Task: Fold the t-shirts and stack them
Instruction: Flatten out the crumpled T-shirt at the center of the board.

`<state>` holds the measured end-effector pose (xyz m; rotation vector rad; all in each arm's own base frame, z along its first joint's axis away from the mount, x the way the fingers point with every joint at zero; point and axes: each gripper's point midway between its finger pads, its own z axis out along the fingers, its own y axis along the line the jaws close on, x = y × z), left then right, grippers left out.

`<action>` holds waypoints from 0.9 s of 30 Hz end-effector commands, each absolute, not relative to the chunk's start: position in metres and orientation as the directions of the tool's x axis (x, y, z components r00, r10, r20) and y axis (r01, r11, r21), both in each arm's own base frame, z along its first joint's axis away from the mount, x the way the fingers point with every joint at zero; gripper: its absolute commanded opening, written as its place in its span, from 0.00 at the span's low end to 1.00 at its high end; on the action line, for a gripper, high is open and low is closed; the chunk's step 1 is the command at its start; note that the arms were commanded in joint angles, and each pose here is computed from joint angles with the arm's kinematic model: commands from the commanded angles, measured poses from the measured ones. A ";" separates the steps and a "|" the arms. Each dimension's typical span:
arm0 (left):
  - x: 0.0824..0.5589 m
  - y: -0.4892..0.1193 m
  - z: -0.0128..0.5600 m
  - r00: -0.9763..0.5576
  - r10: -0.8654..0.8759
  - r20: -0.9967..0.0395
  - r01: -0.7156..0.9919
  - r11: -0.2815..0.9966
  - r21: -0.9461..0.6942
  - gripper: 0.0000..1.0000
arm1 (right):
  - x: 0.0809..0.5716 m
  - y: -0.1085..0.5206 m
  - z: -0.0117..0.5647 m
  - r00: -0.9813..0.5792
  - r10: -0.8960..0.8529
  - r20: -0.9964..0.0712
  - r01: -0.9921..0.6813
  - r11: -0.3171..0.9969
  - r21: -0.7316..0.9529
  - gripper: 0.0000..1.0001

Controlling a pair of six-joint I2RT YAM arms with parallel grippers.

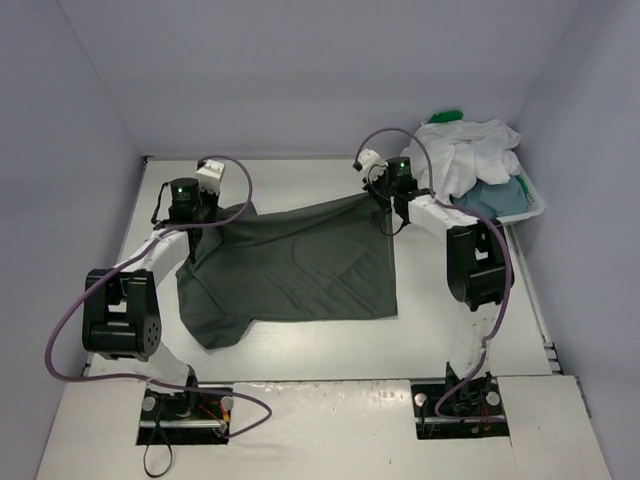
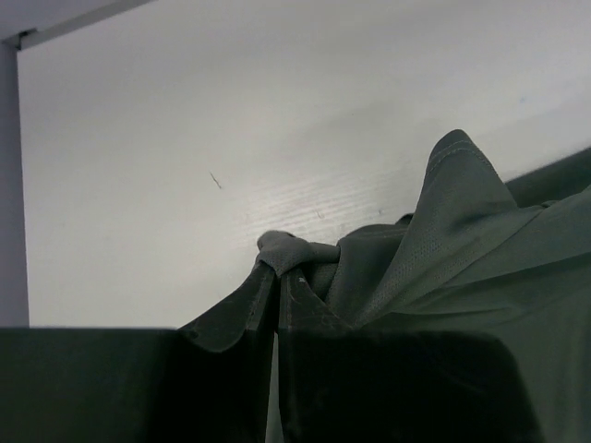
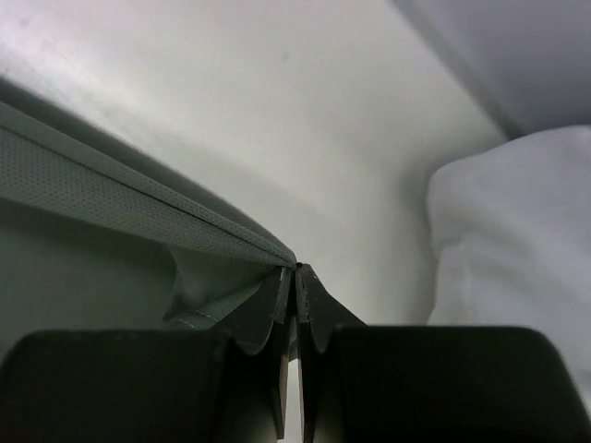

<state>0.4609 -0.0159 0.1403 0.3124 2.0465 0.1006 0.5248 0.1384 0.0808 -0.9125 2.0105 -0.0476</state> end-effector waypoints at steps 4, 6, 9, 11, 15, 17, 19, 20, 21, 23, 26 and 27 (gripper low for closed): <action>0.509 -0.006 0.216 -0.232 0.232 -0.945 0.055 0.973 0.226 0.00 | 0.587 0.137 0.127 -0.242 -0.572 -0.784 -0.437 0.785 -0.439 0.00; 0.515 -0.005 0.210 -0.242 0.237 -0.941 0.052 0.971 0.231 0.00 | 0.595 0.141 0.119 -0.257 -0.585 -0.769 -0.439 0.780 -0.447 0.01; 0.524 -0.006 0.201 -0.256 0.238 -0.937 0.057 0.971 0.231 0.00 | 0.601 0.142 0.101 -0.290 -0.601 -0.744 -0.442 0.774 -0.453 0.04; 0.530 -0.008 0.193 -0.270 0.239 -0.933 0.067 0.971 0.230 0.00 | 0.608 0.143 0.099 -0.294 -0.609 -0.737 -0.435 0.772 -0.464 0.09; 0.541 -0.013 0.185 -0.281 0.241 -0.929 0.073 0.971 0.230 0.00 | 0.617 0.135 0.074 -0.343 -0.625 -0.701 -0.404 0.772 -0.491 0.17; 0.546 -0.013 0.175 -0.300 0.243 -0.922 0.072 0.970 0.232 0.00 | 0.622 0.133 0.066 -0.356 -0.635 -0.686 -0.392 0.767 -0.508 0.19; 0.551 -0.014 0.176 -0.298 0.243 -0.923 0.071 0.970 0.233 0.00 | 0.625 0.129 0.064 -0.369 -0.643 -0.671 -0.365 0.764 -0.532 0.21; 0.553 -0.013 0.171 -0.306 0.243 -0.921 0.069 0.970 0.234 0.00 | 0.626 0.127 0.058 -0.380 -0.649 -0.659 -0.359 0.760 -0.542 0.22; 0.555 -0.014 0.170 -0.306 0.246 -0.920 0.069 0.969 0.236 0.00 | 0.627 0.126 0.056 -0.386 -0.653 -0.652 -0.349 0.757 -0.552 0.22; 0.560 -0.012 0.167 -0.311 0.247 -0.918 0.064 0.969 0.239 0.00 | 0.630 0.120 0.056 -0.401 -0.658 -0.637 -0.313 0.752 -0.580 0.23; 0.567 -0.014 0.162 -0.323 0.251 -0.912 0.069 0.968 0.242 0.00 | 0.631 0.114 0.056 -0.417 -0.674 -0.610 -0.263 0.732 -0.629 0.24; 0.569 -0.012 0.155 -0.338 0.252 -0.907 0.064 0.967 0.245 0.05 | 0.632 0.114 0.058 -0.416 -0.679 -0.604 -0.251 0.725 -0.641 0.24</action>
